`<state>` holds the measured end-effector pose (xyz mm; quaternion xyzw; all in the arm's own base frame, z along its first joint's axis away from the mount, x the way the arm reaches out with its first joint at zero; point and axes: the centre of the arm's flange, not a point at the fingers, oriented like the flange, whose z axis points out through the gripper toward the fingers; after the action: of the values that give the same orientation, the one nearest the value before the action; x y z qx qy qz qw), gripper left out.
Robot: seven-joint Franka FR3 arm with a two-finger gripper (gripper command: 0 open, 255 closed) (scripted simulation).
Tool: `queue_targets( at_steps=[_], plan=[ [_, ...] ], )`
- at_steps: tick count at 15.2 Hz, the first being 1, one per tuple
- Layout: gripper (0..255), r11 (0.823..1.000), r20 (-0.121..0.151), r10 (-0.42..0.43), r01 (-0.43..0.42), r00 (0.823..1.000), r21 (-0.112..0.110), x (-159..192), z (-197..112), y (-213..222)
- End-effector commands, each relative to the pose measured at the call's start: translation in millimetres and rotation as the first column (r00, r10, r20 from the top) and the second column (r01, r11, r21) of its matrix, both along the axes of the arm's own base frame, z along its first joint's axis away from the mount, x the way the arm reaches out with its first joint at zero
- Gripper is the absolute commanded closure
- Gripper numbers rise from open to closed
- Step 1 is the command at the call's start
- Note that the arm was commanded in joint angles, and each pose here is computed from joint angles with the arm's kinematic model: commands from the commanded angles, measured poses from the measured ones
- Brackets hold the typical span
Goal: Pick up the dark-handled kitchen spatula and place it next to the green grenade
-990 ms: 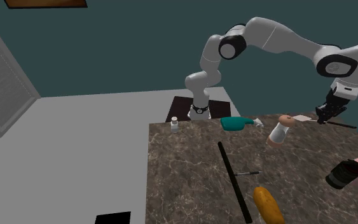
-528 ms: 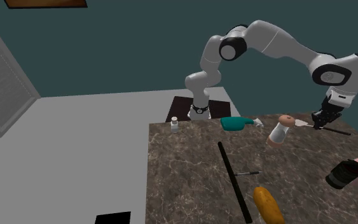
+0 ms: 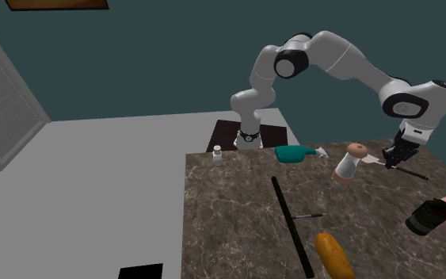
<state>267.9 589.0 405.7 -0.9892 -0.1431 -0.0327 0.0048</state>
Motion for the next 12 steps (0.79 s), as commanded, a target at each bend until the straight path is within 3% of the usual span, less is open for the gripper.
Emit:
queue_targets(
  at_steps=[1, 9, 12],
  plan=[
    [255, 1.0, 0.0, 0.0, 0.0, 1.0, 0.0, -1, -10, 0],
    [255, 1.0, 0.0, 0.0, 0.0, 1.0, 0.0, -1, -55, 0],
    [255, 1.0, 0.0, 0.0, 0.0, 1.0, 0.0, -1, -55, 0]
  ],
)
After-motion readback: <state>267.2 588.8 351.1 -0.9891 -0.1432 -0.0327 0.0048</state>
